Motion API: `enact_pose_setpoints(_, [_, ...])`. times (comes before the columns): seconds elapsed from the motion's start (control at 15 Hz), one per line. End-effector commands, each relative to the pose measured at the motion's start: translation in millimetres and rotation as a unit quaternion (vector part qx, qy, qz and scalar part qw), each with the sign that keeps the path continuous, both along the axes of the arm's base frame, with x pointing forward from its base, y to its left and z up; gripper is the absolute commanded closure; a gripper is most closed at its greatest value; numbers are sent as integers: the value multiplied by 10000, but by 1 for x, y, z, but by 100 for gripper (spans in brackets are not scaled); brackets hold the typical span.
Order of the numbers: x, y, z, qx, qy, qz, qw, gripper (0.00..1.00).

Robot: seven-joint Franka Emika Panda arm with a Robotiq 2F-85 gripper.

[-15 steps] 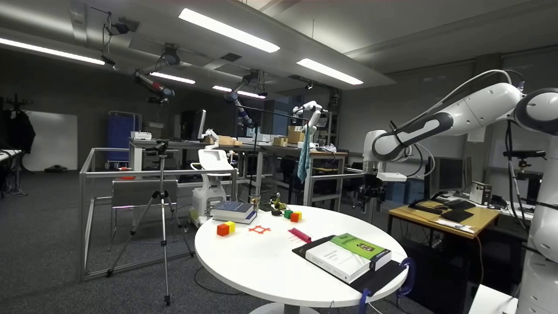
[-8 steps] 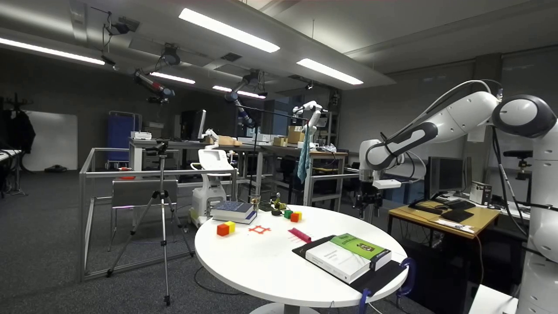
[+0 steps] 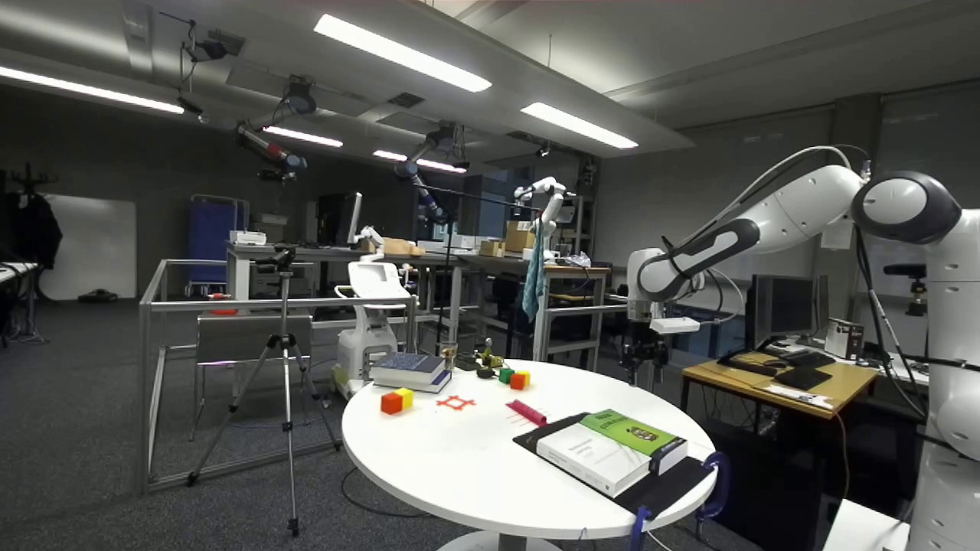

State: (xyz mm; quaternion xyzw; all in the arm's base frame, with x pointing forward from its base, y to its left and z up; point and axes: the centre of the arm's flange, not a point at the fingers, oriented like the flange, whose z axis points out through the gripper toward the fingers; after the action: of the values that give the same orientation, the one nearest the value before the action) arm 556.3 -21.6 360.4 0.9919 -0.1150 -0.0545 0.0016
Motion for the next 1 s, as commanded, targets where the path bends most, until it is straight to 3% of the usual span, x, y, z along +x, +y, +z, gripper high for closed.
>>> enact_pose_setpoints(0.0, [0, 0, 0, 0, 0, 0, 10000, 0])
enact_pose_setpoints(0.4, [2, 6, -4, -23, -140, 122, 9998, 0])
enact_pose_setpoints(0.93, [7, 19, -43, 119, 52, 571, 9983, 0])
